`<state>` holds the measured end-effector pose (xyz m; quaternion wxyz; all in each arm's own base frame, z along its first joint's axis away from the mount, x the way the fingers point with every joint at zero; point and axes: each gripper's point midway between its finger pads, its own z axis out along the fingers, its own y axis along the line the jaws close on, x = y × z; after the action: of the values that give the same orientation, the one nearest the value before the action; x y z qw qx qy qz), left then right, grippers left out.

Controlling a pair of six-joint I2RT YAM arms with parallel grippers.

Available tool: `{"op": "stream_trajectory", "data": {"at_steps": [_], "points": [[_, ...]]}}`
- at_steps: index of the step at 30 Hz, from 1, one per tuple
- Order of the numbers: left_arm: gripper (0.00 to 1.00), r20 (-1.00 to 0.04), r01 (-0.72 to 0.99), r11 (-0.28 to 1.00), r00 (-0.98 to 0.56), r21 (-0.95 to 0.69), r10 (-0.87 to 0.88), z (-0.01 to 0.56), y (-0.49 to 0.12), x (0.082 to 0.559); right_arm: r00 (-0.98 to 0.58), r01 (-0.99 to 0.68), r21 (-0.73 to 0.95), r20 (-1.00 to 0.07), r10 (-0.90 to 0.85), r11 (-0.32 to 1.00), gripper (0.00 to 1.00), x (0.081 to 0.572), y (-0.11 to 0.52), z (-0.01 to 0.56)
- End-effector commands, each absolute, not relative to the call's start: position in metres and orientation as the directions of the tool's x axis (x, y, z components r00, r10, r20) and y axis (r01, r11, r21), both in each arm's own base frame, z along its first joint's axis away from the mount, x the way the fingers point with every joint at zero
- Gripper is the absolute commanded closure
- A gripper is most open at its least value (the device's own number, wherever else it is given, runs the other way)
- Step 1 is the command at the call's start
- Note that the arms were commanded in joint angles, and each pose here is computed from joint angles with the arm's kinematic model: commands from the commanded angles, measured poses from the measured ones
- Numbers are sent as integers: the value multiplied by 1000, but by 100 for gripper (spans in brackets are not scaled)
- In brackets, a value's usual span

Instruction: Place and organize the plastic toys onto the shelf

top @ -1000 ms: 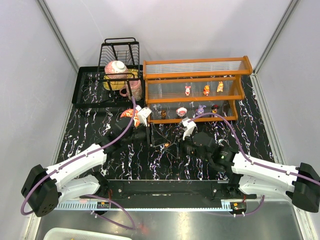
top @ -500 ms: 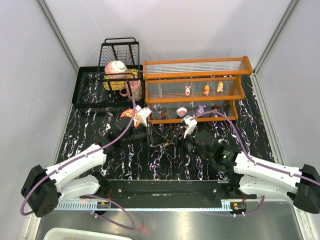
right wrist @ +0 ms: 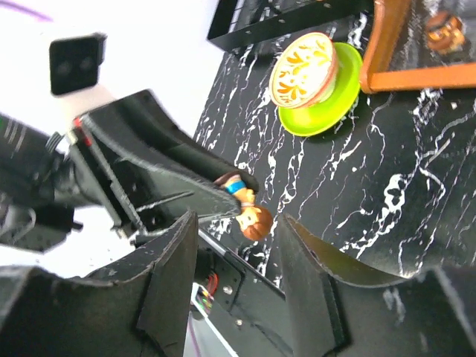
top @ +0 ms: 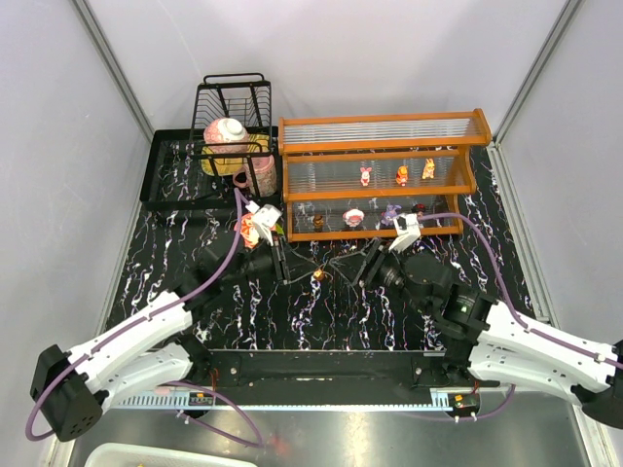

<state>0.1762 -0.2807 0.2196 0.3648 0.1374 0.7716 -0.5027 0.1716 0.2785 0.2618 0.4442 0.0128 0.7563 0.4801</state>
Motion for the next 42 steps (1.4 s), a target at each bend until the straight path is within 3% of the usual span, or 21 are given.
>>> {"op": "stream_trajectory", "data": {"at_steps": [1,7,12,13,23,28,42], "points": [[100,-758,613,469,-610,-636,-230,243,-273,188,-634,-123,867,-442,635,482,45,188,272,266],[100,-772,610,487,-576,-625,-268,254,-266,191,-691,87,930,-203,694,358,36,186,292,250],[100,-762,597,484,-574,-640,-300,259,-265,193,-692,93,954,-145,708,286,36,187,299,242],[100,-759,596,479,-577,-644,-303,260,-265,192,-688,55,973,-125,715,223,36,189,302,256],[100,-680,576,360,-632,-733,-372,268,-273,187,-681,-150,979,-205,703,140,37,182,298,266],[100,-683,572,374,-630,-730,-370,266,-272,190,-686,-220,967,-248,683,130,39,179,304,280],[100,-689,577,377,-624,-725,-369,268,-270,191,-730,-212,968,-250,636,137,48,179,325,265]]}}
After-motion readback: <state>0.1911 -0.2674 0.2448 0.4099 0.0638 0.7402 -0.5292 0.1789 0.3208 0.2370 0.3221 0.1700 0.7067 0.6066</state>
